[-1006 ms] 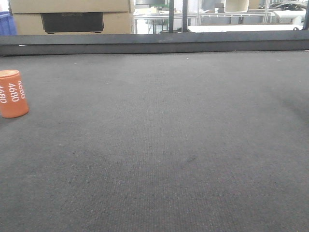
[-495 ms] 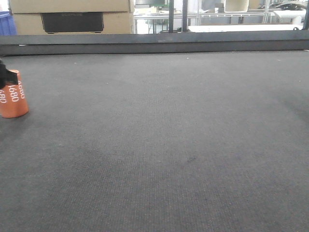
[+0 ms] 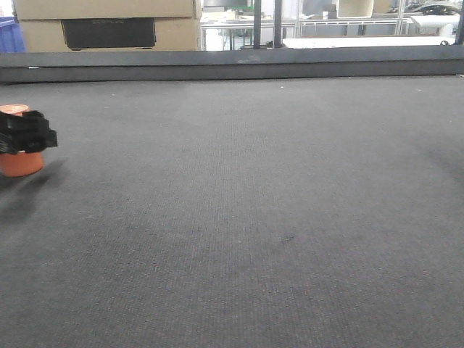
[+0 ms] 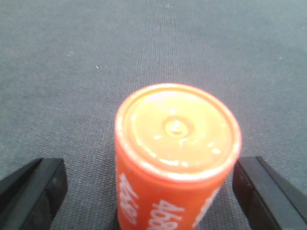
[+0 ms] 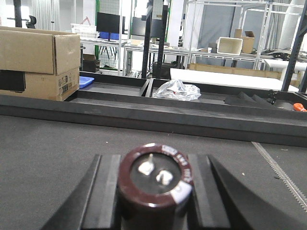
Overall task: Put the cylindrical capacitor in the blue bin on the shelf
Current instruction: 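Lift both held cylinders off the table, then drive the base away from the table toward the bin shelf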
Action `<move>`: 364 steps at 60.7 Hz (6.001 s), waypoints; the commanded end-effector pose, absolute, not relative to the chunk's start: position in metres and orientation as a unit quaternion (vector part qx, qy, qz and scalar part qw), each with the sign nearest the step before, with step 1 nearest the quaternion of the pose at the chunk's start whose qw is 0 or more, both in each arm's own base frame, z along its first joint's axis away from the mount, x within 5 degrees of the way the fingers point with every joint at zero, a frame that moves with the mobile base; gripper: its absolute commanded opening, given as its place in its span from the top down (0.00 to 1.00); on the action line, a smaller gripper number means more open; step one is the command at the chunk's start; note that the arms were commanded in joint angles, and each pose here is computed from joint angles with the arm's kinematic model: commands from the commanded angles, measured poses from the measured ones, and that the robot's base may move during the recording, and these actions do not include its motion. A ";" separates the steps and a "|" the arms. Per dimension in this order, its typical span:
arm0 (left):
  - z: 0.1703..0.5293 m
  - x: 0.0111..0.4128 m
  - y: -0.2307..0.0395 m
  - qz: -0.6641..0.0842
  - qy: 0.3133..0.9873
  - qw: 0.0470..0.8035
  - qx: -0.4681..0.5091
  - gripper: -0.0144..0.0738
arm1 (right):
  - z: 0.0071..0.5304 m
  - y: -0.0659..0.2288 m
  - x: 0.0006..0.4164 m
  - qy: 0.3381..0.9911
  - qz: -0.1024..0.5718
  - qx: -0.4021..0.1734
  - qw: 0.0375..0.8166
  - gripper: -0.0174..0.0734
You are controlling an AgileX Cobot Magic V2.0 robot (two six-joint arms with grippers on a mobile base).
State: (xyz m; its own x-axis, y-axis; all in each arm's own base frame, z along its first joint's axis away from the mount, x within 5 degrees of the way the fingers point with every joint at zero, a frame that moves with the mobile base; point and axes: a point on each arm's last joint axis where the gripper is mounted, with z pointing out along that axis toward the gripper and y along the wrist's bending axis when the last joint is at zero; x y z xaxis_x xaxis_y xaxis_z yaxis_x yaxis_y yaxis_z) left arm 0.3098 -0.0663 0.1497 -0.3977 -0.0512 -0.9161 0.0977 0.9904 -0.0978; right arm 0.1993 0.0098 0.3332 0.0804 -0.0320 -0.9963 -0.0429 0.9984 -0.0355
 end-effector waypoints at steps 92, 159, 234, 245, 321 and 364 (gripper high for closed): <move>0.395 0.187 -0.044 -0.058 0.845 0.523 0.093 0.96 | 0.407 0.027 0.183 0.814 0.063 -0.052 0.575 0.98; 0.409 0.119 -0.024 -0.050 0.838 0.538 0.074 0.96 | 0.427 0.032 0.133 0.784 0.094 -0.080 0.609 0.98; 0.409 0.119 -0.024 -0.050 0.838 0.538 0.074 0.96 | 0.427 0.032 0.133 0.784 0.094 -0.080 0.609 0.98; 0.409 0.119 -0.024 -0.050 0.838 0.538 0.074 0.96 | 0.427 0.032 0.132 0.783 0.094 -0.080 0.610 0.98; 0.409 0.119 -0.024 -0.050 0.838 0.538 0.074 0.96 | 0.427 0.032 0.132 0.783 0.094 -0.080 0.610 0.98; 0.409 0.119 -0.024 -0.050 0.838 0.538 0.074 0.96 | 0.427 0.032 0.132 0.783 0.094 -0.080 0.610 0.98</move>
State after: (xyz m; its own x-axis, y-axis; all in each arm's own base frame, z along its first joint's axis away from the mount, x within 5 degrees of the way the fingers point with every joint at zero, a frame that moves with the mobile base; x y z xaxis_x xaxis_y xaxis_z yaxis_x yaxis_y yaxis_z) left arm 0.1193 -0.0231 0.4057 -0.4406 0.0819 -0.8939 0.1711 0.9852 0.0059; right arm 0.1344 0.0320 0.4219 -0.2796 -0.0148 -0.9600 -0.2394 0.9694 0.0548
